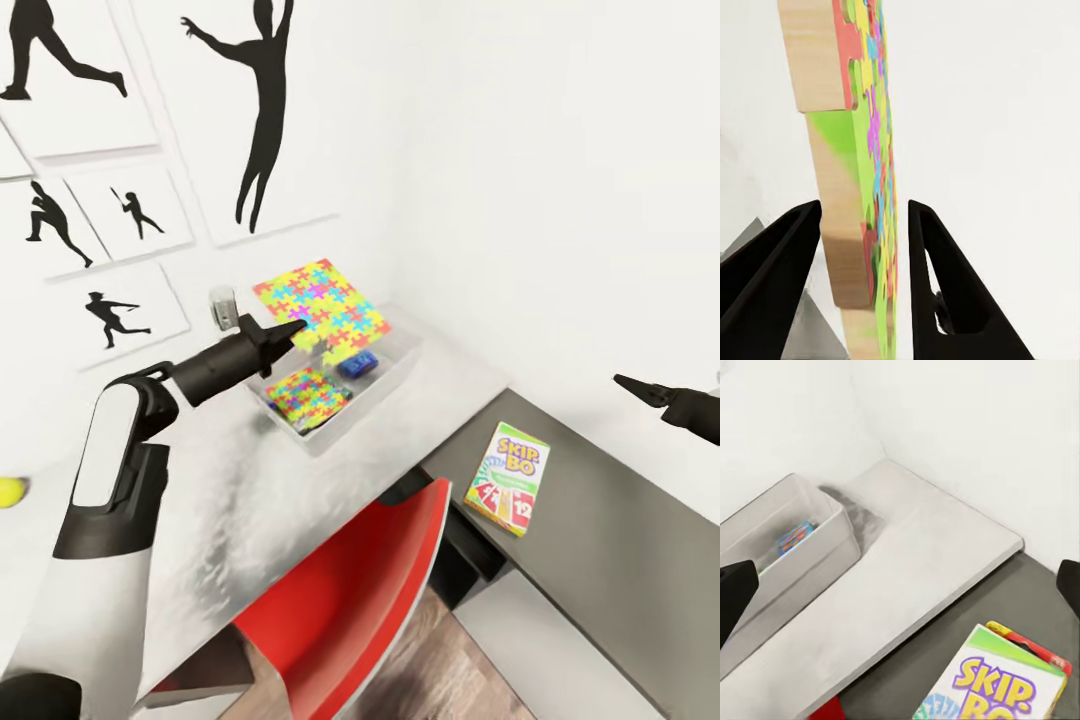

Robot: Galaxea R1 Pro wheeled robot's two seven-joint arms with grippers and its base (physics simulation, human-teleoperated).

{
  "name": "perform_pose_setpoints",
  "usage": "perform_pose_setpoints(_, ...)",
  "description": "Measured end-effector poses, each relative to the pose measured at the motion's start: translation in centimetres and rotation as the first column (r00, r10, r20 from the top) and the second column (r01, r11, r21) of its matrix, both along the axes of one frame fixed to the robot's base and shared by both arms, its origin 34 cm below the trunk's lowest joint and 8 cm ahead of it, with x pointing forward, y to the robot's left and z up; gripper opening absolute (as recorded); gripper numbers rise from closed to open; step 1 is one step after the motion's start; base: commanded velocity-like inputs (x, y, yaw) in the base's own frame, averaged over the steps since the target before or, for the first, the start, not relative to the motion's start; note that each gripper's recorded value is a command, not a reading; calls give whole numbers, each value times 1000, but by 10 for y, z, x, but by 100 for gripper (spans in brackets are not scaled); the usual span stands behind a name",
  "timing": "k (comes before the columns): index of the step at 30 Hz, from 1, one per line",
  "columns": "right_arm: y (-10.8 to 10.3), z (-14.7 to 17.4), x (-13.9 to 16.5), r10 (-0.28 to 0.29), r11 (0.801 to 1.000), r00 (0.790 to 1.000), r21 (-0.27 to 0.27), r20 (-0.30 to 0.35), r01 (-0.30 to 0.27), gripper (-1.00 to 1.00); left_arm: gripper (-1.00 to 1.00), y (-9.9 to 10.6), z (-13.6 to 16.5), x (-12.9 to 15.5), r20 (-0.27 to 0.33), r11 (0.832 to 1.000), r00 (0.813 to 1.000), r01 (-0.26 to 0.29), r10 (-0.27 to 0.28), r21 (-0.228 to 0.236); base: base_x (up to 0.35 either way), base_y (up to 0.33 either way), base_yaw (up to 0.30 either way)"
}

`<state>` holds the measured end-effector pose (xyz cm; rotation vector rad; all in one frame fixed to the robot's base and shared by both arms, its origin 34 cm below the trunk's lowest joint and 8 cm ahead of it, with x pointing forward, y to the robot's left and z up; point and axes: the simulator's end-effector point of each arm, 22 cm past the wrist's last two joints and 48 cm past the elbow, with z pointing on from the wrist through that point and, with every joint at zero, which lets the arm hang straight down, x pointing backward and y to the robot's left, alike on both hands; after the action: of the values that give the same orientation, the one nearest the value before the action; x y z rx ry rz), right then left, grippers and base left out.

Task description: Put all the toys in the child's room - the three board games (two on the bed and one on the table), the two jigsaw puzzles on the table, and the tennis ball on the table - inside the toy box on the table in the child's room.

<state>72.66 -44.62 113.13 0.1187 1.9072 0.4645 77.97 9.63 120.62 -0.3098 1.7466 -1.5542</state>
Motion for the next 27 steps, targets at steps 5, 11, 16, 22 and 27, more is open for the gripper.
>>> perform_pose_setpoints(5, 0, 0, 0, 0, 1000, 1000, -1, 0, 0, 100, -100, 12, -8, 9, -41, 998, 999, -33, 35, 58, 0, 0, -295)
perform_pose_setpoints(11, 0, 0, 0, -1, 1000, 1000, 0, -1, 1, 100, -100, 84, -24, 13, -103, 990, 986, -122, 129, 68, 0, 0, -295)
perform_pose_setpoints(16, 0, 0, 0, -1, 1000, 1000, 1, 0, 1, 100, -100, 136, -13, 6, -60, 984, 982, -179, 179, -5, 0, 0, -181)
perform_pose_setpoints(22, -1, 0, 0, -4, 1000, 1000, 1, 0, 4, 100, -100, 143, -11, 5, -52, 982, 981, -187, 186, -6, 60, 0, -48)
perform_pose_setpoints(27, -1, 0, 0, -5, 1000, 1000, 3, 0, 5, 100, -100, 147, -16, 3, -60, 981, 980, -192, 192, 4, 67, 0, -229)
